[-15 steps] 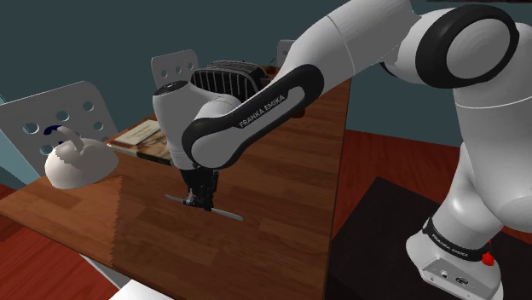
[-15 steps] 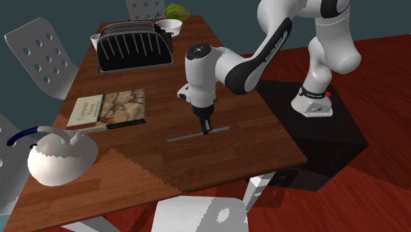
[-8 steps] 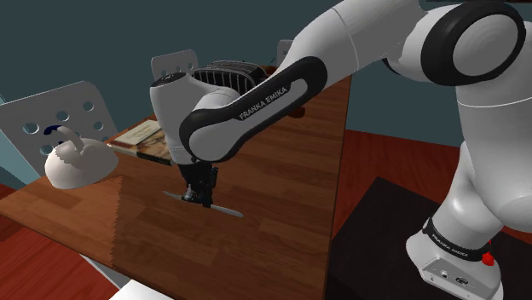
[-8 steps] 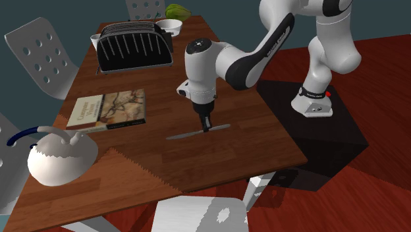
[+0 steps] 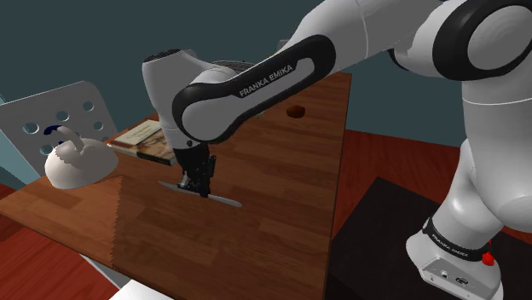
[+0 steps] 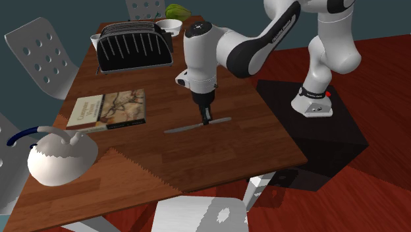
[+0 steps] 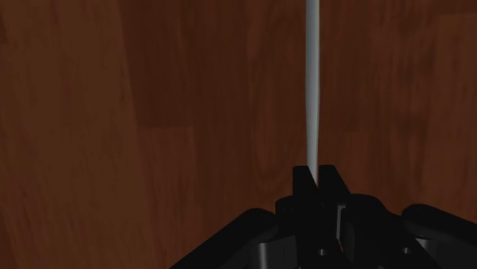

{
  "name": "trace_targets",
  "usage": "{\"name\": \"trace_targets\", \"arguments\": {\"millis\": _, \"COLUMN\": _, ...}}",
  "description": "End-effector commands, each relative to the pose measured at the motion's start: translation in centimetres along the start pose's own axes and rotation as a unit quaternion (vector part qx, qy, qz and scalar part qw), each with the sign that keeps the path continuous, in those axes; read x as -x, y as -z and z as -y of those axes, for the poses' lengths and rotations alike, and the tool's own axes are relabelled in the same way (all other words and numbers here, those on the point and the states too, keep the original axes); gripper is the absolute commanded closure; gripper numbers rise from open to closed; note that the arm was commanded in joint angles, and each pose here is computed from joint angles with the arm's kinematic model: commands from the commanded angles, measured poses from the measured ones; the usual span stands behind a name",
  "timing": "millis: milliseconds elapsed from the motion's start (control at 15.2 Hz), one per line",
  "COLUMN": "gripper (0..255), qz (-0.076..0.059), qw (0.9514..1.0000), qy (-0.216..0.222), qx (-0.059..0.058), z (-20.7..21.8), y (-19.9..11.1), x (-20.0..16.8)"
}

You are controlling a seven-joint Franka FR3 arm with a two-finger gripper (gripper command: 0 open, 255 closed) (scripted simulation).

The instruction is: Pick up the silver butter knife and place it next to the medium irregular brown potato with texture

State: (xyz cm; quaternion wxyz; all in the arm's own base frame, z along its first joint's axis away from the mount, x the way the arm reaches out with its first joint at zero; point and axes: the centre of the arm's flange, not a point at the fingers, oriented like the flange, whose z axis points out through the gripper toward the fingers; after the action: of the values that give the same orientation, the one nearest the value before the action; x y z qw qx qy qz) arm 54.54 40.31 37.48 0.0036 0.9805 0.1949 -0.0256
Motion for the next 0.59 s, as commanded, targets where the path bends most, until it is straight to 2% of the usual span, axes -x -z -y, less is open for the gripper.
{"name": "trace_targets", "arguments": {"millis": 0, "gripper": 255, "qz": 0.000, "qw": 1.0000, "qy": 0.000, "qx": 0.000, "z": 0.0, "y": 1.1, "x": 0.0}}
{"name": "trace_targets", "arguments": {"millis": 528, "gripper": 255, "qz": 0.000, "qw": 1.0000, "qy": 0.000, "qx": 0.000, "z": 0.0, "y": 5.3, "x": 0.2}}
